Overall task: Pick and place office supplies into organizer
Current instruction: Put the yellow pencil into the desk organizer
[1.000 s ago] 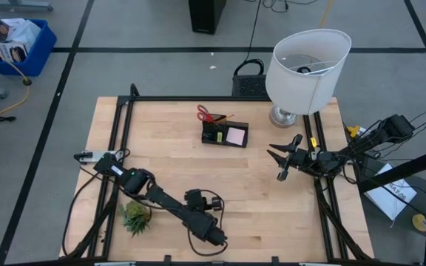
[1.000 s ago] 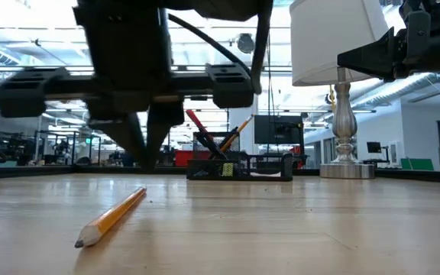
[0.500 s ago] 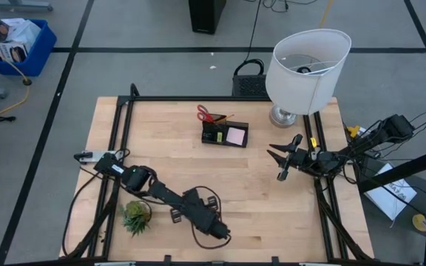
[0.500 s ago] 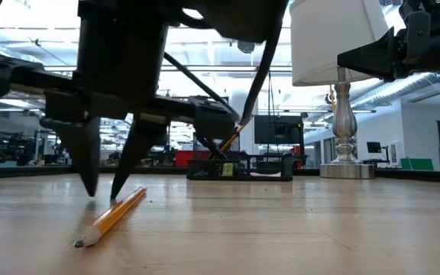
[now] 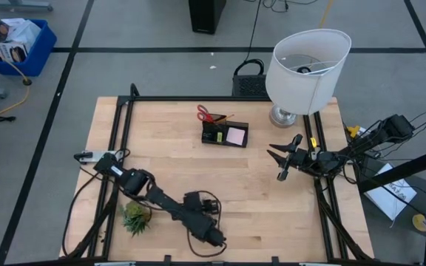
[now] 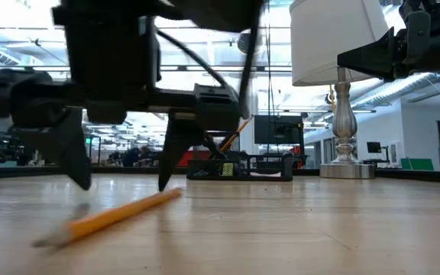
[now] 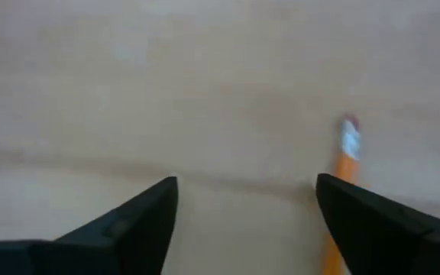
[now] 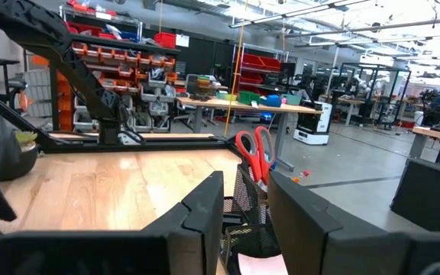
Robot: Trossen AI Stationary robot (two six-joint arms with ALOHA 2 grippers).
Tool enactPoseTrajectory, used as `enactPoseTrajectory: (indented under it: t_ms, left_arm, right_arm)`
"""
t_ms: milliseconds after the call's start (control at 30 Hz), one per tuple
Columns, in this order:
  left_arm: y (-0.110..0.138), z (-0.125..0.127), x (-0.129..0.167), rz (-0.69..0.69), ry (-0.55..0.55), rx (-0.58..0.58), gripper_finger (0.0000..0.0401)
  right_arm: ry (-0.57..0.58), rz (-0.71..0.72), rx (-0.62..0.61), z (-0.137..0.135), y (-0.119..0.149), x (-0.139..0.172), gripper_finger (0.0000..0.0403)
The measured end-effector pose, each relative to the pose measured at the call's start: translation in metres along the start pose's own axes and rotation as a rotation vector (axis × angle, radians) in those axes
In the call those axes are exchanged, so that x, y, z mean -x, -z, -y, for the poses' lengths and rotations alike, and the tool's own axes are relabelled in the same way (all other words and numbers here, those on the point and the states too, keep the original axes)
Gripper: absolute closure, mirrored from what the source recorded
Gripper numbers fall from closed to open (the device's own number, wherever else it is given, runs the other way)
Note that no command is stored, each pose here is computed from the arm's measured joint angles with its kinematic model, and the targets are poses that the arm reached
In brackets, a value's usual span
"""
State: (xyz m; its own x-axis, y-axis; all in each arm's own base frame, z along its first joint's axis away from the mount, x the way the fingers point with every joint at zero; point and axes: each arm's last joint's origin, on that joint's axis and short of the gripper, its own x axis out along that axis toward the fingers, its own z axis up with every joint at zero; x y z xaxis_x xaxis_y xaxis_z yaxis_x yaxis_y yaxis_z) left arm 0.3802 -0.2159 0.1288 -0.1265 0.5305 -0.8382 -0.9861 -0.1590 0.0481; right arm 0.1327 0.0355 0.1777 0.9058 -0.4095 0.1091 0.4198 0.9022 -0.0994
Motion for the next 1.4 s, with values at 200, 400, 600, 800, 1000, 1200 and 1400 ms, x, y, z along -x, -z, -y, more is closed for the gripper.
enactPoseTrajectory:
  t_ms: [200,400,600,800,1000,1200,1400]
  left_arm:
    - [0.014,-0.019,-0.005,0.093,0.027,0.01,0.005]
    - [0.016,-0.023,-0.008,0.107,0.008,-0.195,0.0045]
    - [0.015,-0.027,-0.007,0.099,0.006,-0.184,0.0065]
    - [0.015,-0.028,-0.007,0.101,-0.001,-0.23,0.008]
    - [0.019,-0.032,-0.005,0.122,0.019,-0.241,0.008]
    - [0.026,-0.039,0.02,0.176,0.191,-0.222,0.0097]
    - [0.03,-0.042,0.054,0.174,0.376,-0.131,0.0132]
  right_arm:
    - [0.001,0.0,0.0,0.0,0.0,0.0,0.0303]
    - [0.001,0.0,0.0,0.0,0.0,0.0,0.0303]
    - [0.0,-0.001,0.0,0.0,0.0,0.0,0.0303]
    - [0.001,0.0,0.0,0.0,0.0,0.0,0.0303]
    - [0.0,0.0,0.001,0.0,0.0,0.0,0.0303]
    - [0.0,0.0,0.0,0.0,0.0,0.0,0.0303]
    - [0.0,0.0,0.0,0.0,0.0,0.0,0.0303]
